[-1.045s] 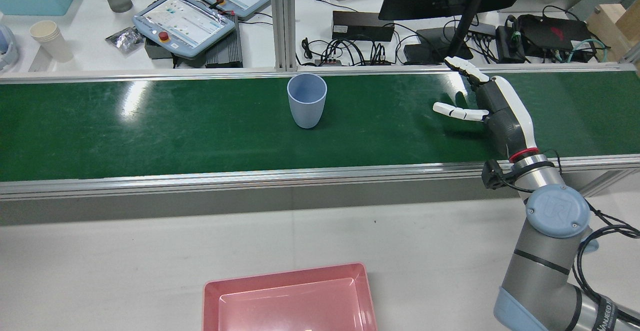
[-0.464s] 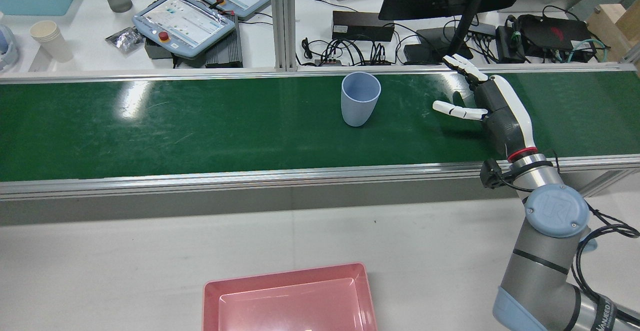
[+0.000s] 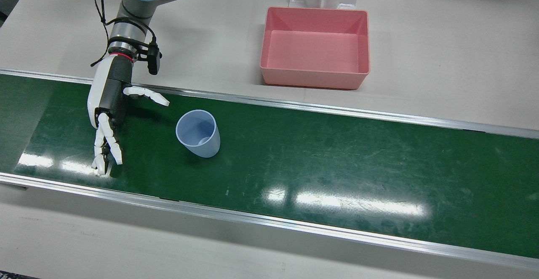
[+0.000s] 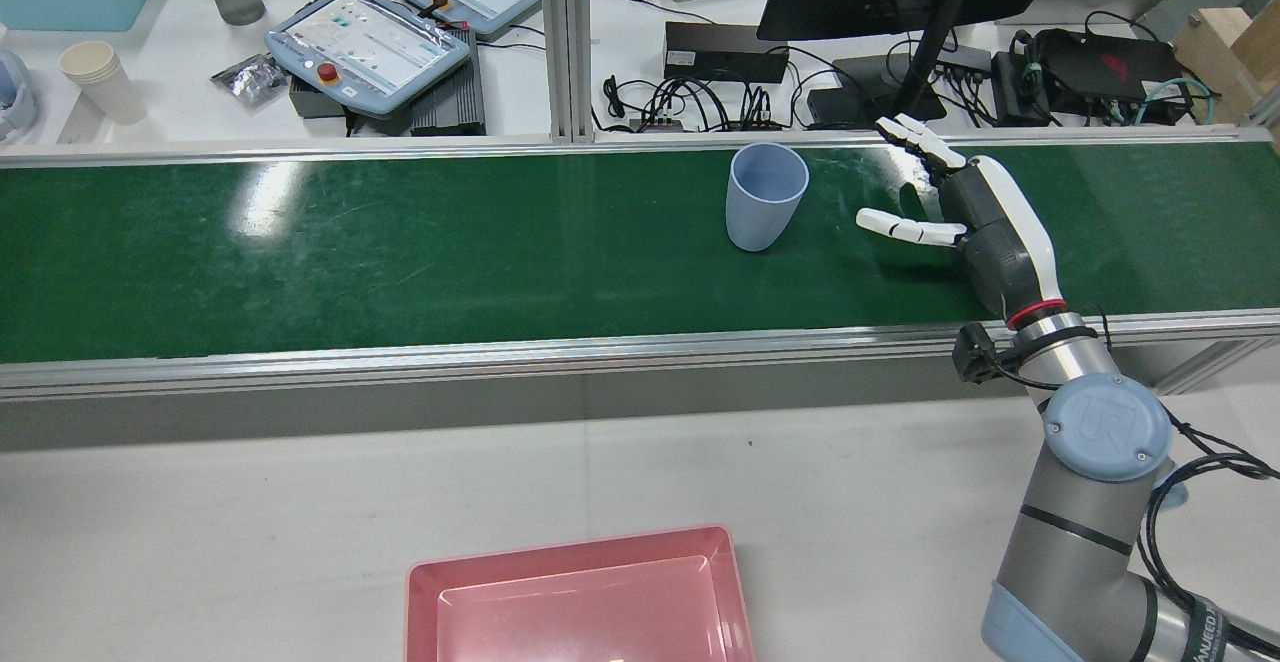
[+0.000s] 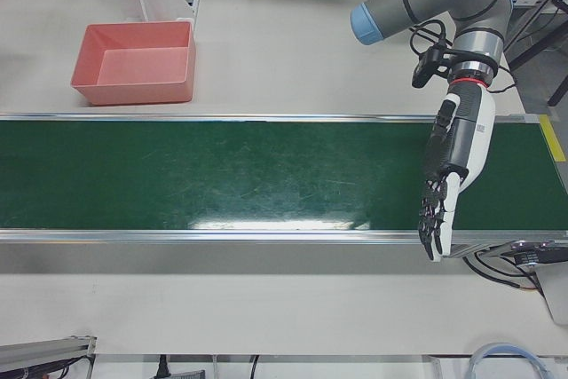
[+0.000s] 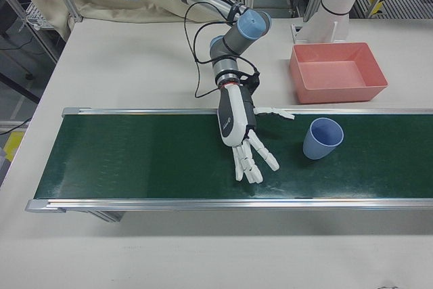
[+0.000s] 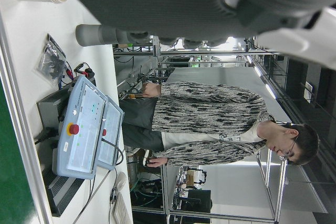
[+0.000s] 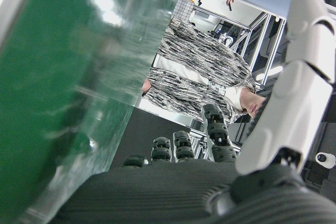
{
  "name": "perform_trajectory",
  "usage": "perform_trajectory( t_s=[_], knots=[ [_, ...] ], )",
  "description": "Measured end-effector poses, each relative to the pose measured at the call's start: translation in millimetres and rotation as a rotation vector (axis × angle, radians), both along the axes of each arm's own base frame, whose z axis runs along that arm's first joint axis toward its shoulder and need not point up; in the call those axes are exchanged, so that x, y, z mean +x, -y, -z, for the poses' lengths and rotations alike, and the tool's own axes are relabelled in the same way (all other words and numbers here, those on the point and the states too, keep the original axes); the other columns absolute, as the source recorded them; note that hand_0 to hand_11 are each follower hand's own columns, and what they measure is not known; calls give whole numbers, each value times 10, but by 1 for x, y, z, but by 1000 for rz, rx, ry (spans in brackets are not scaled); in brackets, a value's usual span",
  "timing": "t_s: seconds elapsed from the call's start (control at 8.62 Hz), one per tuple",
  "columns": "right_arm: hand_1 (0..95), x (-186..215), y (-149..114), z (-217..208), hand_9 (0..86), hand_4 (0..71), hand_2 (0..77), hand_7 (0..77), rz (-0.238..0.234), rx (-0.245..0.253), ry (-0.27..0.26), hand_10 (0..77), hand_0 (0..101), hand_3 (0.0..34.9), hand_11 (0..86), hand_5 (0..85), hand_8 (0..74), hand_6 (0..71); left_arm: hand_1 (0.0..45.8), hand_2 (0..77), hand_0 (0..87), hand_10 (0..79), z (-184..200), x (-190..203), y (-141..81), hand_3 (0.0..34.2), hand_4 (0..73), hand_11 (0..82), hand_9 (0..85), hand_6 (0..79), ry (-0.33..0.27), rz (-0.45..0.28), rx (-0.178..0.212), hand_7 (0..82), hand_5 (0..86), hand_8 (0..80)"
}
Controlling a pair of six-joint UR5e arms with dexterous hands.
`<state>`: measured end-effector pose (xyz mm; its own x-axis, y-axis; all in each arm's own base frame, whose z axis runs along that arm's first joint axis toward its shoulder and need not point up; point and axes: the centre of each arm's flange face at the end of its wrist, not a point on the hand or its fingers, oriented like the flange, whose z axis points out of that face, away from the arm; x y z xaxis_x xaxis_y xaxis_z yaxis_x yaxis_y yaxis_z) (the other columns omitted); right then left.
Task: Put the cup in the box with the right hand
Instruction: 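Close the right hand around the light blue cup on the belt, then lift the held cup up off the belt with the right hand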
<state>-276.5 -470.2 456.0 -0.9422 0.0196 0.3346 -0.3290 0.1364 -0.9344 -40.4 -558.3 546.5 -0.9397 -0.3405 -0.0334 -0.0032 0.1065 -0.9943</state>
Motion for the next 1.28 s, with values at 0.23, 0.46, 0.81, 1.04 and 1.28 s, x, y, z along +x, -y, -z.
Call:
perform_trajectory(
  t_s=[0.23, 0.46, 0.81, 1.04, 1.28],
  knots=[
    [147, -3, -2, 0, 87, 0, 164, 153, 7, 0, -2, 5, 447, 0, 11, 44, 44, 33, 5, 11, 0, 0, 0, 0, 0, 0, 11, 0, 0, 5, 0, 0, -1, 0, 5, 0],
    [147, -4, -2, -1, 87, 0, 164, 158, 8, -2, -5, 5, 448, 0, 11, 44, 44, 49, 5, 11, 0, 0, -1, 0, 0, 0, 11, 0, 0, 0, 0, 0, -2, 0, 5, 0],
    [142, -5, -2, -2, 87, 0, 175, 180, 8, -3, -8, 5, 449, 0, 11, 44, 54, 49, 5, 11, 0, 0, -1, 0, 0, 0, 11, 0, 0, 5, 0, 0, -2, 0, 5, 0],
    [229, -4, -1, -2, 185, 0, 273, 333, 6, -5, -12, 27, 478, 0, 65, 65, 104, 98, 5, 11, 0, 0, -1, 0, 0, 0, 11, 0, 0, 5, 0, 0, -2, 0, 5, 0],
    [191, -1, -1, -4, 376, 147, 333, 524, -11, -12, -19, 300, 429, 0, 316, 142, 327, 278, 5, 11, 0, 0, -1, 0, 0, 0, 11, 0, 0, 0, 0, 0, -2, 0, 5, 0]
  ],
)
